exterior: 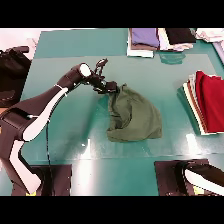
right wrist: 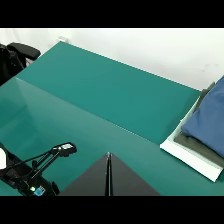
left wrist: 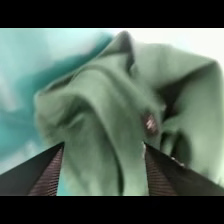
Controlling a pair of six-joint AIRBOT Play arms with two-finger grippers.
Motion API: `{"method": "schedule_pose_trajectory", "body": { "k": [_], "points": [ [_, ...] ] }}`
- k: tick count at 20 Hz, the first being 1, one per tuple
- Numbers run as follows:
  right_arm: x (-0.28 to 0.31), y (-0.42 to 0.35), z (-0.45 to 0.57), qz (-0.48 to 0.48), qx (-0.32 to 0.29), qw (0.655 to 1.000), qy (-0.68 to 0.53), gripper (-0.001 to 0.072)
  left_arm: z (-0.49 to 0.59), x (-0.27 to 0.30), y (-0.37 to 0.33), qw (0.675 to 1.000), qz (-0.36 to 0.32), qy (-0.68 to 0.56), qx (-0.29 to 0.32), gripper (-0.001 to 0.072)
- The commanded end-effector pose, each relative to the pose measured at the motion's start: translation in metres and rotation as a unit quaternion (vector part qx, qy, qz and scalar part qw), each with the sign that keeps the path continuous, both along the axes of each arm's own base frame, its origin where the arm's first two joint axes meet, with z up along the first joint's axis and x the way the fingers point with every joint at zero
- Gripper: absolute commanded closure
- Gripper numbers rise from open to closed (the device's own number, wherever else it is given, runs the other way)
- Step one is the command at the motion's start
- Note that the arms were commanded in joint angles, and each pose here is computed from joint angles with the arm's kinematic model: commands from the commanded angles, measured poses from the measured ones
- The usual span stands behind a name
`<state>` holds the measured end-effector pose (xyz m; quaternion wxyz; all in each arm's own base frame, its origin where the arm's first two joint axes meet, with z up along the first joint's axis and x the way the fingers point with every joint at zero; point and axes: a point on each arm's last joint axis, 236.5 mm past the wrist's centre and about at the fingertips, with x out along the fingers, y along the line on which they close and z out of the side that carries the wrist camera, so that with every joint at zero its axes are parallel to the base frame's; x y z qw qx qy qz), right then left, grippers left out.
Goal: Fold the shirts.
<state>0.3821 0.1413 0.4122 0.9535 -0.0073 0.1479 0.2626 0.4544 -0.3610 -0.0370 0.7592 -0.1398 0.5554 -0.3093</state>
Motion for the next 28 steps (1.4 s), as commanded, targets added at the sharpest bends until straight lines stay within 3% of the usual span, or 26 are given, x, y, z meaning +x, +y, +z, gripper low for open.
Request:
{"method": "schedule_pose_trajectory", "body": {
  "k": [1,4,6,8,12,17,23,24,25,26,28],
  "points": [
    [0.0,0.0,0.0,0.0,0.002,1.0,0.001,0.0692,0.001,0.008,-0.018,0.999,0.014,-0.014,-0.031,0.0132],
    [0.0,0.0,0.0,0.0,0.002,1.0,0.001,0.0692,0.004,0.004,-0.036,0.999,0.004,-0.035,-0.038,0.0145],
    [-0.001,0.0,-0.001,0.001,0.001,1.0,0.004,0.0692,0.007,0.007,-0.039,0.998,0.009,-0.043,-0.042,0.0365],
    [-0.005,0.001,-0.01,0.006,-0.009,1.0,0.021,0.0692,0.007,0.01,-0.034,0.998,0.013,-0.041,-0.043,0.0683],
    [-0.011,-0.005,-0.033,0.005,-0.04,0.997,0.062,0.0692,0.028,0.03,0.012,0.998,0.031,-0.041,-0.034,0.0685],
    [-0.021,-0.023,-0.131,-0.024,-0.073,0.978,0.192,0.0692,0.107,0.059,0.127,0.987,0.057,-0.141,0.058,0.0684],
    [-0.047,-0.022,-0.322,-0.067,-0.025,0.919,0.388,0.0685,0.181,0.055,0.197,0.967,0.093,-0.212,0.107,0.0684],
    [-0.048,-0.013,-0.347,-0.065,0.002,0.909,0.412,0.0559,0.18,0.052,0.198,0.968,0.089,-0.207,0.11,0.0684],
    [-0.047,-0.001,-0.369,-0.064,0.037,0.896,0.438,0.035,0.176,0.049,0.198,0.97,0.085,-0.198,0.112,0.0683],
    [-0.043,0.009,-0.387,-0.066,0.068,0.884,0.459,0.0231,0.172,0.046,0.198,0.972,0.082,-0.19,0.115,0.0684],
    [-0.026,0.023,-0.414,-0.082,0.132,0.862,0.482,0.0202,0.169,0.043,0.198,0.973,0.077,-0.181,0.118,0.0683]
  ]
}}
